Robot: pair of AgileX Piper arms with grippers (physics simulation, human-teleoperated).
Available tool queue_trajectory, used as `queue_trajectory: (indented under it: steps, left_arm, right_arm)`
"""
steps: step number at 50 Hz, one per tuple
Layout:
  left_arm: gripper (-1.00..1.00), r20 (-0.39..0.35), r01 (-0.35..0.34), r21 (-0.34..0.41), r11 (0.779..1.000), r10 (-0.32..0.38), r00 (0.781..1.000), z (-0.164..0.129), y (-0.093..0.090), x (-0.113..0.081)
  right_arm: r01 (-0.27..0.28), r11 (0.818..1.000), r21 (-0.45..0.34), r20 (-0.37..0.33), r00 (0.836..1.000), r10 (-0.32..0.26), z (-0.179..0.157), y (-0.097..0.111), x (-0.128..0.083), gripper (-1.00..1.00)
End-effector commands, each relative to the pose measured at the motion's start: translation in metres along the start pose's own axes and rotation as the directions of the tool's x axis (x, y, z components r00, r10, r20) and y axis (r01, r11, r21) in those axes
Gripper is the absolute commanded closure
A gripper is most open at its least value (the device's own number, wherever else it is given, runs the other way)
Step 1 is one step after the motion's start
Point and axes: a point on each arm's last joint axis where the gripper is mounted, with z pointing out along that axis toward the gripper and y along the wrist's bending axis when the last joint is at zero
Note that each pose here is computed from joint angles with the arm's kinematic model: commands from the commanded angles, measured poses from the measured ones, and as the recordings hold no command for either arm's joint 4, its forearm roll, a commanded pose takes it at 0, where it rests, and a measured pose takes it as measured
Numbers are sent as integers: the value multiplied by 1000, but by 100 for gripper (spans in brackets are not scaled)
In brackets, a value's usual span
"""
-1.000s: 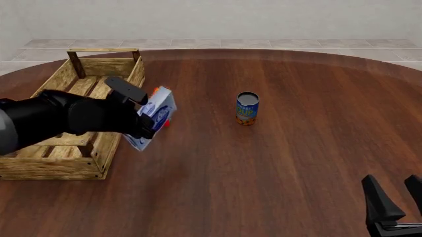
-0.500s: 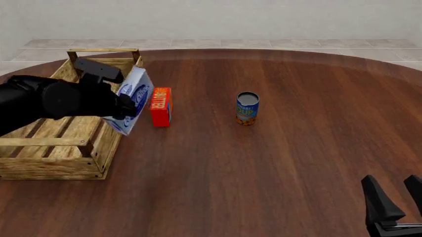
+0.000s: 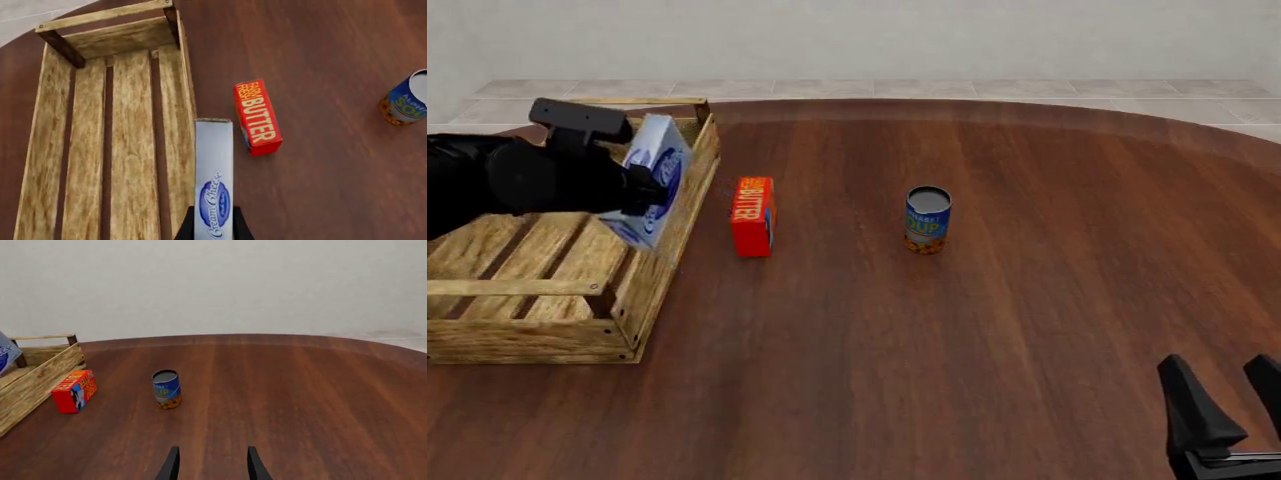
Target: Pick up the cream cheese and put it in the tray.
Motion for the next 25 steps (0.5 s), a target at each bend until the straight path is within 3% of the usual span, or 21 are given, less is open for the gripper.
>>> queue_trajectory:
  steps: [1, 10, 25]
  left_arm:
    - [100, 24, 36, -42, 998, -35, 999, 3, 18, -8]
    - [100, 27, 61, -75, 995, -59, 998, 8, 34, -17]
    - [100, 5, 67, -141, 988, -67, 998, 25, 68, -12]
  right_arm:
    - [0, 1000, -1, -2, 1000, 0, 1, 0, 0, -100]
    - [2, 1000, -3, -7, 1000, -2, 1, 0, 0, -100]
    - [-2, 1000, -10, -11, 1000, 2, 1, 1, 1, -100]
